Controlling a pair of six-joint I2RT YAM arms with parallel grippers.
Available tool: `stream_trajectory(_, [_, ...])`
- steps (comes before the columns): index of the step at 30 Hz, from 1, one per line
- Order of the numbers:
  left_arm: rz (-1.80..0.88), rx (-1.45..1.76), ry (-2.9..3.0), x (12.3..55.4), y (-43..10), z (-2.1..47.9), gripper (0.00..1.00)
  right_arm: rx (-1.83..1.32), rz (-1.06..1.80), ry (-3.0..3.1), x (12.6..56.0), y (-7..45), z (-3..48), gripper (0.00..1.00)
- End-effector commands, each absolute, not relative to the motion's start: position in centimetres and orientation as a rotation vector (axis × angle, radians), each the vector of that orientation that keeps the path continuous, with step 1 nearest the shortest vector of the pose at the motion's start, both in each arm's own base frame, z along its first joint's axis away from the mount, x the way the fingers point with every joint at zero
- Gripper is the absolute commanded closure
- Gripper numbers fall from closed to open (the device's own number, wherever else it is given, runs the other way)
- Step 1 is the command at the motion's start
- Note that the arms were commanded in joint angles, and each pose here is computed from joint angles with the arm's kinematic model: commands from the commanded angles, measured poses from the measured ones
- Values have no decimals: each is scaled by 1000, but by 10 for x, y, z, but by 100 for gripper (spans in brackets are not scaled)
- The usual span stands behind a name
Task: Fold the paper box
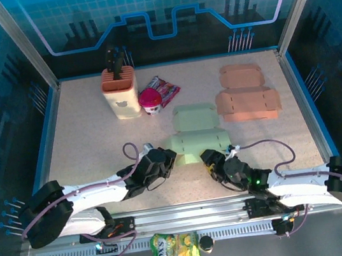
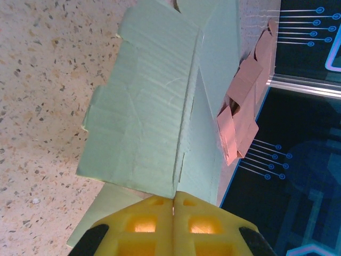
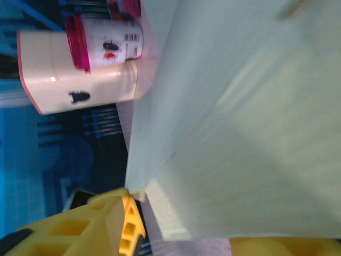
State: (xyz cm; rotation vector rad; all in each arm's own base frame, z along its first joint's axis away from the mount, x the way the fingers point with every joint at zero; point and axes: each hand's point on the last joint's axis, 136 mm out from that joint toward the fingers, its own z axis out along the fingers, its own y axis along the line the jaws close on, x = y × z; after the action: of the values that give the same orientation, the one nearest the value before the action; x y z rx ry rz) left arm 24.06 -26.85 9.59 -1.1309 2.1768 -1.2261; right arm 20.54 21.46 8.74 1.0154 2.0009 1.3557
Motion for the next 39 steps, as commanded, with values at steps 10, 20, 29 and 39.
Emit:
stream_trajectory(10, [-1232, -1097, 2159, 242, -275, 103, 100, 1038, 1342, 1939, 221, 204, 105, 76])
stream_trajectory(20, [-1105, -784, 2219, 233, -277, 135, 50, 969, 1290, 2039, 230, 197, 133, 100])
stream_trajectory(29, [-708, -535, 2197, 212, -206, 187, 24, 626, 1211, 2110, 227, 188, 235, 100])
stream_trajectory(39, [-690, -429, 2147, 197, -170, 237, 23, 510, 1322, 2125, 192, 186, 338, 100])
